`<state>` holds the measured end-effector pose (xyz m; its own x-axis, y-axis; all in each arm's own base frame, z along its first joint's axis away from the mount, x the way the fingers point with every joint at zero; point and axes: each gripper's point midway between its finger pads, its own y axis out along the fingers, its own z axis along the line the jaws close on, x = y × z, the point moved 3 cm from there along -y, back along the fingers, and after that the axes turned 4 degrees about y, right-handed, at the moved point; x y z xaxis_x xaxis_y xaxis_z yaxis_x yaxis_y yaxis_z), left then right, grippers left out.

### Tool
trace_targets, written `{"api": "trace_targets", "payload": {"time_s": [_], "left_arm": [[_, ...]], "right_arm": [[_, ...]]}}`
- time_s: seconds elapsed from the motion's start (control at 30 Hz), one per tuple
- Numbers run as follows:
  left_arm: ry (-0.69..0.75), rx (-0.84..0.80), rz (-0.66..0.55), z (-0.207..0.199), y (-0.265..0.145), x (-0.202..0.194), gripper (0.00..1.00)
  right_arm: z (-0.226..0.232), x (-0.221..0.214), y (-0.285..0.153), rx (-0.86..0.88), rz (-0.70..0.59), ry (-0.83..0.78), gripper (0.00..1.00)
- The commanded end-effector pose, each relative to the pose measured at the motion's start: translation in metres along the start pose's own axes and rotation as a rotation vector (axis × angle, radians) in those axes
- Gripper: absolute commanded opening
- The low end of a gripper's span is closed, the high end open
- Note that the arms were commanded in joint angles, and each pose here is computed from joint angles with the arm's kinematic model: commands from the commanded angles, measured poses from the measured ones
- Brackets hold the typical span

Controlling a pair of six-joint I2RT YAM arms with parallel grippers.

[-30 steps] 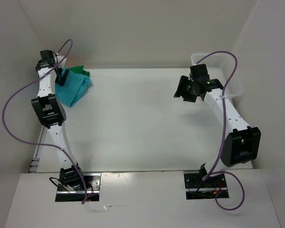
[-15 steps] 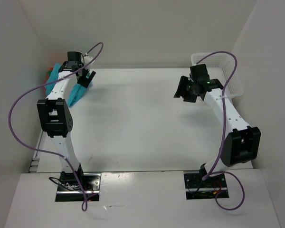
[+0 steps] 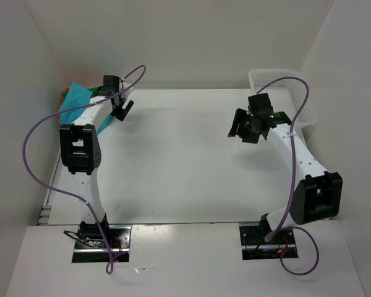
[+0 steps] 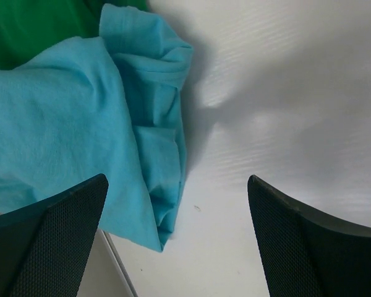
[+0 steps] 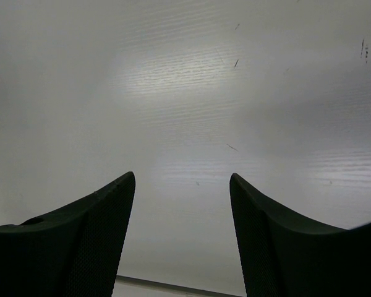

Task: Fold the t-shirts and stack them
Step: Put the neatly folded tshirt into the corner of the board with the left arm

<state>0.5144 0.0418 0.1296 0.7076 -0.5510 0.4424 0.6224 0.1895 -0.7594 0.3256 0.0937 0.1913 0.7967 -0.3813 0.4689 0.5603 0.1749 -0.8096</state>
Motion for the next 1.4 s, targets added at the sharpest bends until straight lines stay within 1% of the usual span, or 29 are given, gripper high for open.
{"api": "trace_targets", "payload": {"time_s": [0.0,0.03,0.07,0.13,0.2,0.27,0.37,0.5,0.57,0.6,0.63,0.67,0.7,0.8,0.83,0.87,0.97,1.03,1.07,1.13,1.23,1.27,1.3,1.37], "left_arm": [[-0.042,0.074,0.008,0.016,0.015,0.0,1.0],[-0.039,0.067,0.019,0.013,0.02,-0.003,1.0],[-0.038,0.112,0.011,0.016,0.019,0.003,1.0],[-0.048,0.182,0.061,0.019,0.026,-0.011,1.0],[-0.078,0.265,0.066,0.027,0.028,-0.014,1.0],[-0.111,0.283,0.048,0.03,0.027,-0.017,1.0],[-0.094,0.265,0.06,0.024,0.036,-0.022,1.0],[-0.07,0.236,0.09,0.011,0.054,-0.033,1.0],[-0.07,0.251,0.103,0.015,0.06,-0.041,1.0],[-0.075,0.248,0.124,0.016,0.067,-0.05,0.97],[-0.082,0.261,0.105,0.023,0.063,-0.041,0.95],[-0.088,0.253,0.115,0.026,0.068,-0.045,0.92],[-0.096,0.257,0.123,0.03,0.072,-0.049,0.81],[-0.103,0.252,0.122,0.035,0.071,-0.05,0.55],[-0.105,0.249,0.109,0.035,0.072,-0.048,0.37],[-0.105,0.248,0.109,0.035,0.072,-0.048,0.31],[-0.106,0.228,0.089,0.034,0.068,-0.043,0.16],[-0.112,0.233,0.064,0.039,0.06,-0.036,0.1],[-0.112,0.233,0.063,0.041,0.055,-0.035,0.05],[-0.121,0.226,0.056,0.041,0.052,-0.033,0.0],[-0.121,0.194,0.027,0.044,0.039,-0.023,0.0],[-0.139,0.188,0.024,0.047,0.036,-0.025,0.0],[-0.151,0.172,0.0,0.049,0.028,-0.018,0.0],[-0.212,0.17,-0.031,0.067,0.019,-0.016,0.0]], "right_arm": [[0.006,0.013,-0.014,0.044,-0.084,0.006,0.68],[0.006,0.012,-0.01,0.038,-0.074,0.006,0.68],[0.005,0.012,-0.007,0.032,-0.065,0.007,0.68],[0.005,0.012,-0.006,0.032,-0.065,0.007,0.68],[0.007,0.013,-0.006,0.04,-0.06,0.007,0.7],[0.01,0.017,-0.006,0.045,-0.068,0.006,0.7],[0.009,0.017,0.003,0.033,-0.048,0.008,0.7],[0.012,0.023,0.002,0.038,-0.057,0.007,0.7],[0.013,0.024,0.003,0.038,-0.057,0.007,0.7],[0.013,0.024,0.003,0.039,-0.057,0.007,0.7],[0.013,0.024,0.003,0.039,-0.057,0.007,0.7],[0.013,0.024,0.006,0.034,-0.05,0.008,0.7],[0.014,0.026,0.004,0.038,-0.057,0.007,0.7],[0.014,0.024,0.004,0.041,-0.045,0.007,0.7],[0.015,0.024,0.004,0.041,-0.045,0.007,0.7],[0.016,0.026,0.002,0.046,-0.052,0.007,0.7],[0.016,0.026,0.005,0.041,-0.045,0.007,0.7],[0.016,0.027,0.003,0.041,-0.045,0.007,0.7],[0.016,0.027,0.003,0.041,-0.045,0.007,0.7],[0.017,0.028,0.005,0.041,-0.045,0.007,0.7],[0.02,0.032,0.001,0.047,-0.054,0.006,0.7],[0.019,0.031,0.004,0.041,-0.045,-0.002,0.7],[0.019,0.031,0.004,0.041,-0.045,-0.002,0.7],[0.02,0.031,0.004,0.05,-0.039,-0.002,0.7]]}}
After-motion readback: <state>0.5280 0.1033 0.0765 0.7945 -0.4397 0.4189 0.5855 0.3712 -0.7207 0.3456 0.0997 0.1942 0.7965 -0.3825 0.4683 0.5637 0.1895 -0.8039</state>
